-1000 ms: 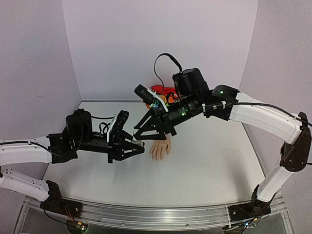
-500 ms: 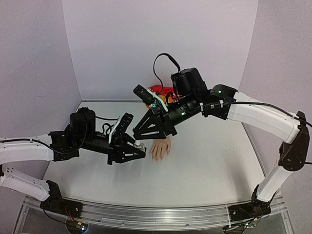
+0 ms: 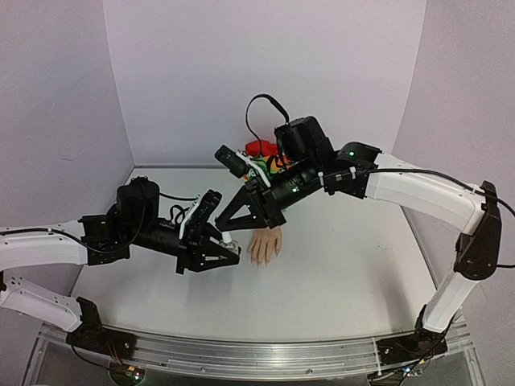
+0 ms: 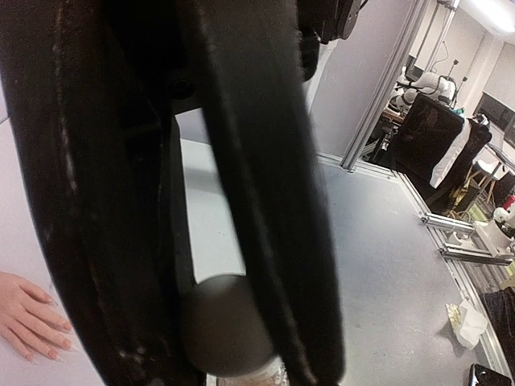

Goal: Paint the nails

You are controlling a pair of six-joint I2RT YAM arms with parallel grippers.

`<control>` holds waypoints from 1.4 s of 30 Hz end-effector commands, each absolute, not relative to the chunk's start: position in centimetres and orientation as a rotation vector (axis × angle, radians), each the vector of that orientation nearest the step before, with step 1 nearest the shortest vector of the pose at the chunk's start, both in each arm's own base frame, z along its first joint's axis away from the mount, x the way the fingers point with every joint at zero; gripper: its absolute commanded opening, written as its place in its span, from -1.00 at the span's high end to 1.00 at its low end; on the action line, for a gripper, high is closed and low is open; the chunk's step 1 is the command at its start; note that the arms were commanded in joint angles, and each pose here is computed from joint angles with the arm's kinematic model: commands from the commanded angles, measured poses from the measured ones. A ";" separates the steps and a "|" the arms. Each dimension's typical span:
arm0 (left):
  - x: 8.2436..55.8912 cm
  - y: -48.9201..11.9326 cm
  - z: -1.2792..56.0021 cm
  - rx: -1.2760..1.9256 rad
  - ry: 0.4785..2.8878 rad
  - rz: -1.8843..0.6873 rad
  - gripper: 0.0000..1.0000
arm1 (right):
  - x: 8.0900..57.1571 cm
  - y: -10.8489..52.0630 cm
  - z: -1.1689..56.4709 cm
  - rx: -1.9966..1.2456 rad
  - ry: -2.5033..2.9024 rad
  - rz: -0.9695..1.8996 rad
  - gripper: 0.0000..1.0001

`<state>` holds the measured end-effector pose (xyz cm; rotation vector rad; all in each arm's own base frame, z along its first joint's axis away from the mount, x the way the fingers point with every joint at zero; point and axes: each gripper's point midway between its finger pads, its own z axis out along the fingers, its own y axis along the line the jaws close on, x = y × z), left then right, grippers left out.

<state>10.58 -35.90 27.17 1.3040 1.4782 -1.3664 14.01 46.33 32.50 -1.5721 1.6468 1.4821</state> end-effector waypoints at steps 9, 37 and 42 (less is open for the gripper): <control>16.0 -32.1 34.3 0.884 1.385 -1.073 0.99 | 17.0 46.9 29.0 -1.335 1.800 1.365 1.00; 21.0 -33.8 29.0 0.836 1.581 -0.849 1.00 | 21.2 46.2 26.9 -0.830 2.227 0.726 0.12; 17.8 -34.4 28.2 0.972 1.551 -0.997 1.00 | 19.0 43.8 30.1 -1.003 2.101 0.903 -0.40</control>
